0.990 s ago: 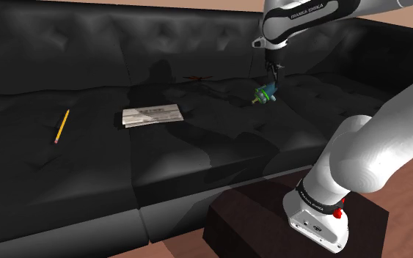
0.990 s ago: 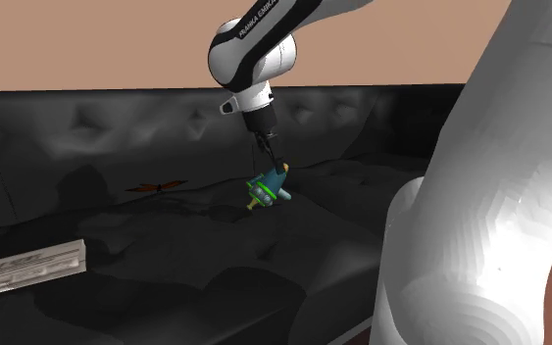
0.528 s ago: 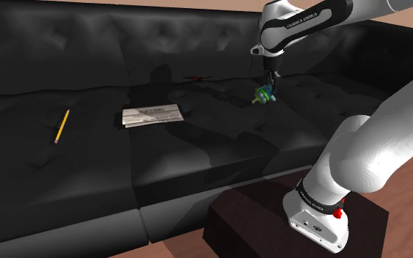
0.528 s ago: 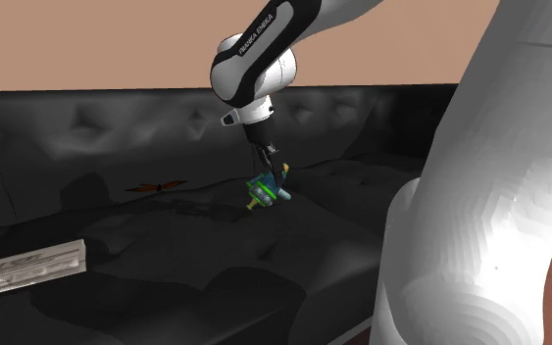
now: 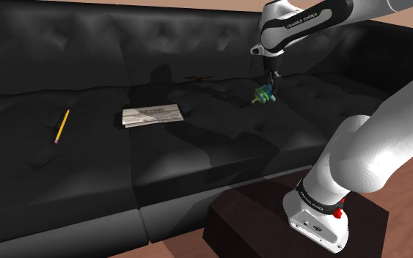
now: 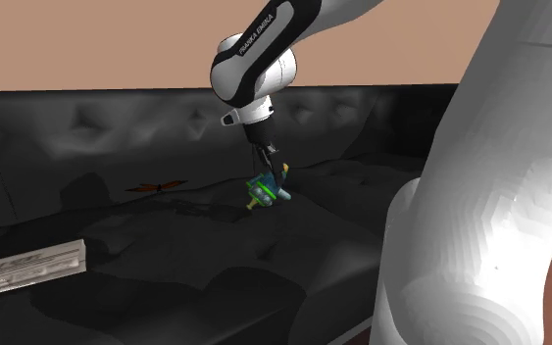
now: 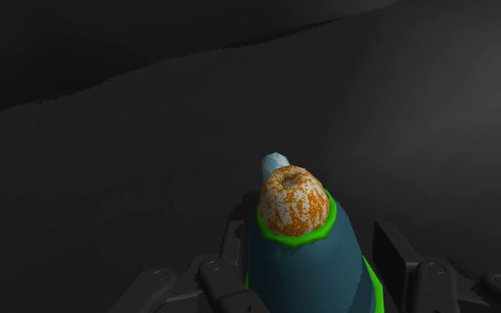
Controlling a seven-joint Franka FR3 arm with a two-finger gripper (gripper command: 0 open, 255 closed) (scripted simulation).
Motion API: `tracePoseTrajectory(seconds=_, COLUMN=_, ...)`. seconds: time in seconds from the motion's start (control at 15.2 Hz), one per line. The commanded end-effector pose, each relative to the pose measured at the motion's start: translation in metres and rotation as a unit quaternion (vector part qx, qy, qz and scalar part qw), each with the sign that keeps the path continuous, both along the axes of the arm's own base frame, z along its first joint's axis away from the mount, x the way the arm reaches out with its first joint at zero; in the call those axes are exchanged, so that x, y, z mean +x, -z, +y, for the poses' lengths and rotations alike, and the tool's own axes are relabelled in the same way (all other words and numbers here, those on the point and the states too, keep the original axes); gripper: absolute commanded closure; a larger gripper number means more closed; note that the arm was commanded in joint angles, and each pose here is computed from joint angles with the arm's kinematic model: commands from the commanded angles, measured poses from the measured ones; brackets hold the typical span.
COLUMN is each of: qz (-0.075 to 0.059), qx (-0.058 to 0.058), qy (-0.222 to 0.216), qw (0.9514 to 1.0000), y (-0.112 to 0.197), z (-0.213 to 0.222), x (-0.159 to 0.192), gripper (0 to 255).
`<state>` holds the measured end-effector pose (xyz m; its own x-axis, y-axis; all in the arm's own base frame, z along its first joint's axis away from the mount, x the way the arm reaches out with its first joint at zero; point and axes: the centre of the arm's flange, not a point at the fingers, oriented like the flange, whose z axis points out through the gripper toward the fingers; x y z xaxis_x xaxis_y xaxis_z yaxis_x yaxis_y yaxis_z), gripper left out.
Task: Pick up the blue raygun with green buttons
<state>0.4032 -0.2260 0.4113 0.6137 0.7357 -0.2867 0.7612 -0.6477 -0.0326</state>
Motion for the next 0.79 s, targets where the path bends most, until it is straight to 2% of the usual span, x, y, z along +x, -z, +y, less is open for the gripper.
tracePoseTrajectory(seconds=0.0, qz=0.001, qx=0.000, qy=0.000, qw=1.0000, y=0.001, z=0.000, x=0.000, gripper=255)
tracePoseTrajectory(seconds=0.73, qz=0.001, qx=0.000, qy=0.000, qw=1.0000, y=-0.057, z=0.000, x=0.000, gripper=255)
